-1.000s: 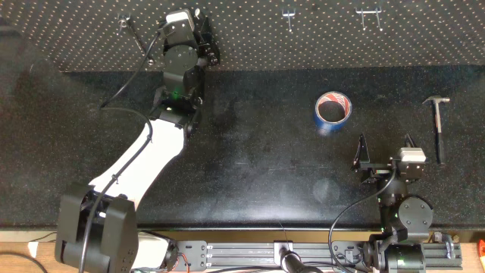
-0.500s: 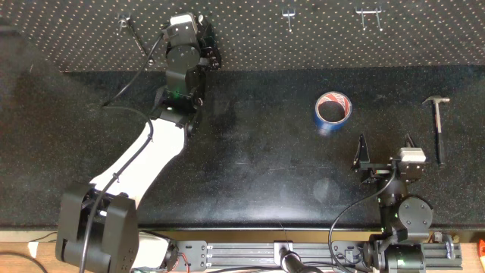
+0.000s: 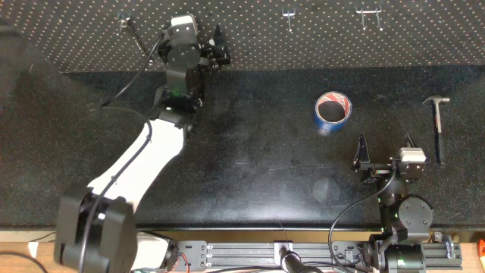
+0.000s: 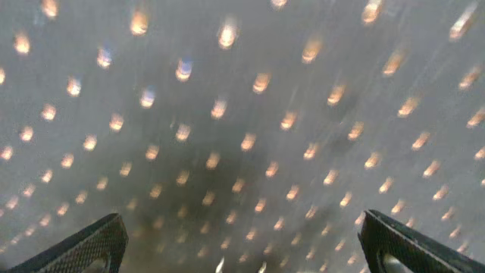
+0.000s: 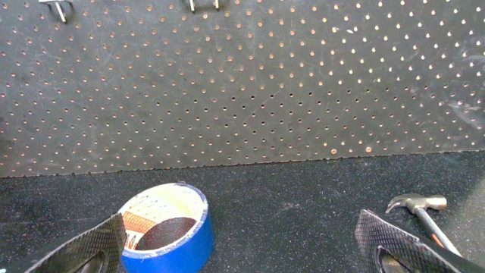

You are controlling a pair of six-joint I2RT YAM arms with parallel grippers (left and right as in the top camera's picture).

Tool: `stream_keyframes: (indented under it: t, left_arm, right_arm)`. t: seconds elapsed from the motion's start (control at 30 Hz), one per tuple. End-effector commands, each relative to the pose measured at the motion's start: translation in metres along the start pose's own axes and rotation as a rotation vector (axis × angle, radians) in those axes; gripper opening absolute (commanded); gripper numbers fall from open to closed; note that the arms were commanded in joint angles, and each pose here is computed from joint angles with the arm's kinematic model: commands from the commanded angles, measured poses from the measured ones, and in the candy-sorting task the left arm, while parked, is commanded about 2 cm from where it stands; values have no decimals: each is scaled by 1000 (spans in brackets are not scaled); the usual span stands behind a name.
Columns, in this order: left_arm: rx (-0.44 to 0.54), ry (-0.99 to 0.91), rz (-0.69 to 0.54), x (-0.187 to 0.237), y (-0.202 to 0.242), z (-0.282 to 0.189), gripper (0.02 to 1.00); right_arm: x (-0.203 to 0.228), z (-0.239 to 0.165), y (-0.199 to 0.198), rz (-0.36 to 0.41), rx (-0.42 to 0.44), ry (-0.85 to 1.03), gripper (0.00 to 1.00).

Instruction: Place Tools Onto Pegboard

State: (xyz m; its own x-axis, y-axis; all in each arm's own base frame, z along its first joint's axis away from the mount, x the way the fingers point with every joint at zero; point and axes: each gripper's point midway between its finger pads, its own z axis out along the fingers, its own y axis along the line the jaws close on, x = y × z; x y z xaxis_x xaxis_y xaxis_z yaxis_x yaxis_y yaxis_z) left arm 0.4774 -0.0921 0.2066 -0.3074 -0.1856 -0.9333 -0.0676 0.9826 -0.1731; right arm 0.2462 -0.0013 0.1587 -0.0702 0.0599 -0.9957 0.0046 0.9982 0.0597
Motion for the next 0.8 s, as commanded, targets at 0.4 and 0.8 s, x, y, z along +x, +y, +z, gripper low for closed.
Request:
stream_keyframes:
  t: [0.4,0.8]
  left_arm:
    - [-83,-100,-93,41,118,-159,989]
    - [-39,-282,-99,88,131,-198,991]
  right_arm:
    - [2,0,1,13,0,0,991]
    - [2,0,1,13,0,0,991]
